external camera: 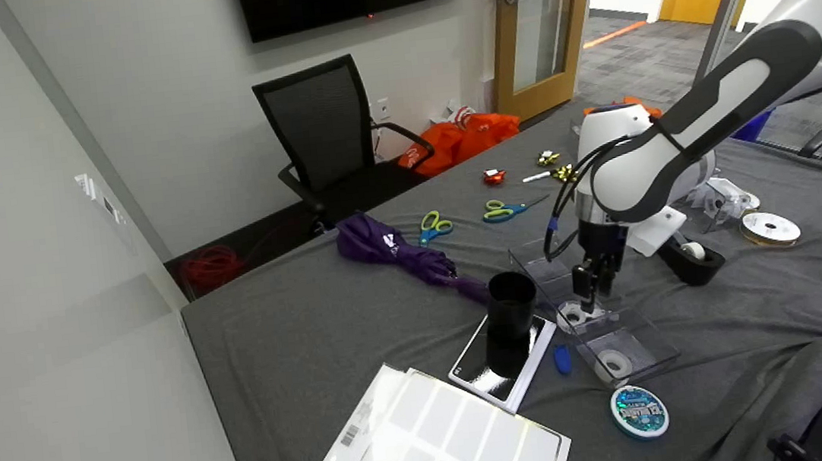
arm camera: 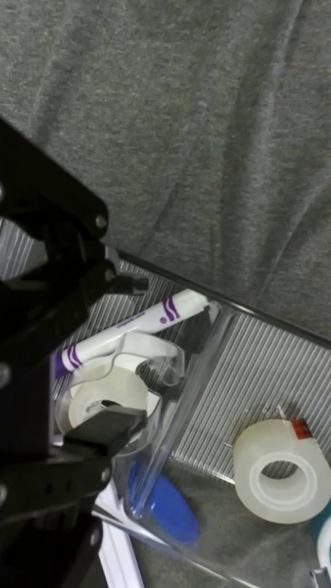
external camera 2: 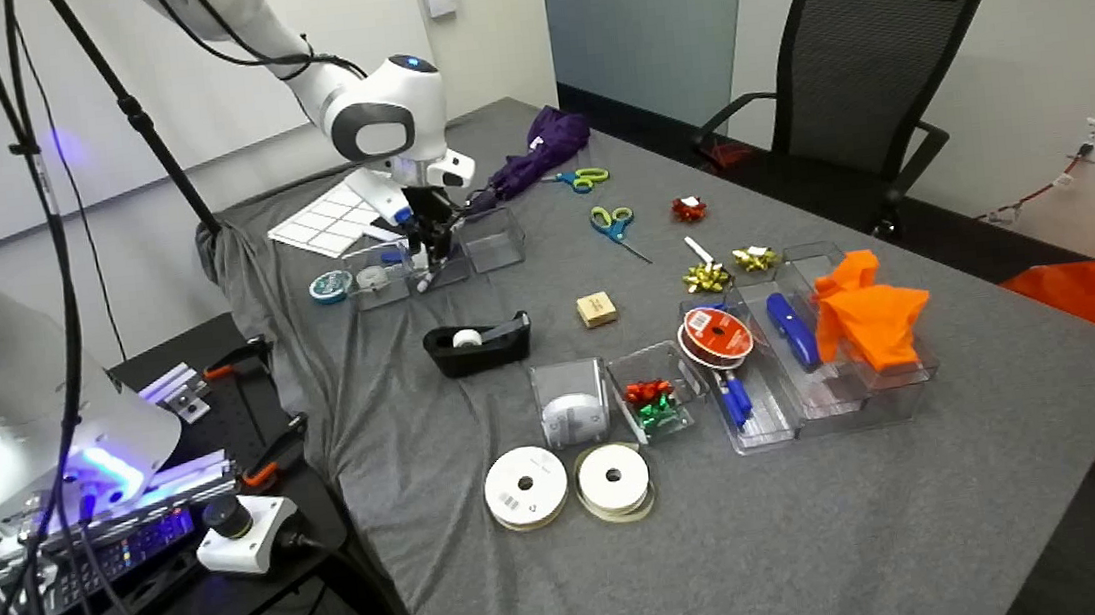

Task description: Move the tap dispenser to the furthest compartment on the tray

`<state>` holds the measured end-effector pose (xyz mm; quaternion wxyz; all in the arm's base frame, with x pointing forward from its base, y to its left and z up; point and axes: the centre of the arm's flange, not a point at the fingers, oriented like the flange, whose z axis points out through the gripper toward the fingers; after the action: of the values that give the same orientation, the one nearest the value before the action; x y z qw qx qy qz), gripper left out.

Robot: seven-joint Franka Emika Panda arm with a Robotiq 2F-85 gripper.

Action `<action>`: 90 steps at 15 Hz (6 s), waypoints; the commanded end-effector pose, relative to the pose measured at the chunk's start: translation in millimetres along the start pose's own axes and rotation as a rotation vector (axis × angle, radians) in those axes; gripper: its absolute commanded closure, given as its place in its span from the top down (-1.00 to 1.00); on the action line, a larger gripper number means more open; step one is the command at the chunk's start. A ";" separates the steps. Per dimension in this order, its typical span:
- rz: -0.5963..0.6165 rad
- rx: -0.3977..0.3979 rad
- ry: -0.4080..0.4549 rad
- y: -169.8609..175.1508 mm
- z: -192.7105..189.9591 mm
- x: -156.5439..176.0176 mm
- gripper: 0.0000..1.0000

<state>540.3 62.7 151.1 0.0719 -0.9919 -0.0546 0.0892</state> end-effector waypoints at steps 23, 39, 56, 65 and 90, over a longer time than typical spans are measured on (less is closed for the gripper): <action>0.071 0.083 0.069 4.8 20.3 9.4 -0.98; 0.102 0.106 0.089 -12.4 -31.2 -6.2 -0.98; 0.396 -0.030 0.393 52.5 -130.7 33.0 -0.98; 0.389 -0.054 0.336 56.1 -70.2 62.9 -0.98; 0.302 -0.021 0.301 -0.1 -70.7 42.0 1.00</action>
<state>618.0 49.5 181.2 0.0549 -0.9892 0.1195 -0.0650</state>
